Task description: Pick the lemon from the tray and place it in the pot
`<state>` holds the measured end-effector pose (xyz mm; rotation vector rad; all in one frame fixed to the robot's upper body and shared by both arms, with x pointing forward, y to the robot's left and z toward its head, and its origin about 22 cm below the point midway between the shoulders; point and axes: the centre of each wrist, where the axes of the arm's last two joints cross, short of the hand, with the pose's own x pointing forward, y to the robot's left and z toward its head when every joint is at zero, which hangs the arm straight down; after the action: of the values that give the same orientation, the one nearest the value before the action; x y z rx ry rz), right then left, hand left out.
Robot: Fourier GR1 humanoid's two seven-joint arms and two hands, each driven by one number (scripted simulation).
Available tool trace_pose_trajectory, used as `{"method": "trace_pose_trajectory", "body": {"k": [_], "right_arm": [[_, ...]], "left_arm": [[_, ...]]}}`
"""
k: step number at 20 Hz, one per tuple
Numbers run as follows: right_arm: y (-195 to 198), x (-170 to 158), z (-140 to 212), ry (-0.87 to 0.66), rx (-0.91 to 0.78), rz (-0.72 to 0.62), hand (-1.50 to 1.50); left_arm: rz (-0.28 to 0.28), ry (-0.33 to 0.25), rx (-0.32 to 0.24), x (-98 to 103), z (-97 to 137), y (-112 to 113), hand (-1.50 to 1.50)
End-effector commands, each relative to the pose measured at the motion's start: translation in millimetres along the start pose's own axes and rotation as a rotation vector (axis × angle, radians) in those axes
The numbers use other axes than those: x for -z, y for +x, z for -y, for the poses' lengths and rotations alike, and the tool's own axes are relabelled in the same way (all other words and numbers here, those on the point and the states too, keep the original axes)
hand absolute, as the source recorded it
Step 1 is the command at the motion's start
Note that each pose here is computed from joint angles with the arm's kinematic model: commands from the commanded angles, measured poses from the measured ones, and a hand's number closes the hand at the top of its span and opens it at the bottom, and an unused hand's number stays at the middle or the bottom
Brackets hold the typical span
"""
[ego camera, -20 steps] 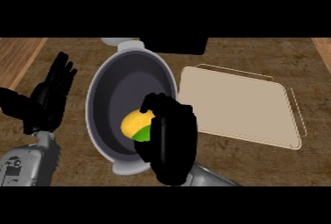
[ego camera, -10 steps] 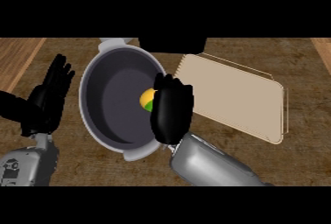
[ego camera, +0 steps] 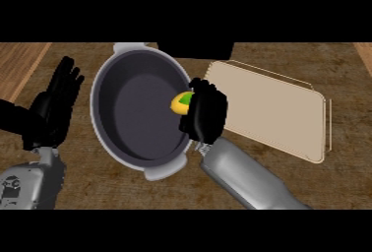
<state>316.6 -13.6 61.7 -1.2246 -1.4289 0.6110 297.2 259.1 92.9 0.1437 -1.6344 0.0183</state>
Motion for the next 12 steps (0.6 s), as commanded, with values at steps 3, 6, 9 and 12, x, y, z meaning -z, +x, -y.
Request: {"method": "trace_pose_trajectory", "body": {"k": [3,6,9,12], "right_arm": [[-12,0,-16,0.089,0.261,-0.174,-1.5],[-4,1,-6,0.034,0.447,-0.12,-1.5],[2,0,1,-0.042,0.596,-0.097,-1.5],[3,0,6,-0.066,0.707,-0.109,-1.5]], "left_arm": [[0.021,0.0,0.0,7,6,10,0.0],[0.016,-0.016,0.005,4,7,0,0.0],[0.005,-0.007,0.012,4,-2,-1,0.0],[-0.02,0.018,0.009,1,-5,-14,0.0]]}}
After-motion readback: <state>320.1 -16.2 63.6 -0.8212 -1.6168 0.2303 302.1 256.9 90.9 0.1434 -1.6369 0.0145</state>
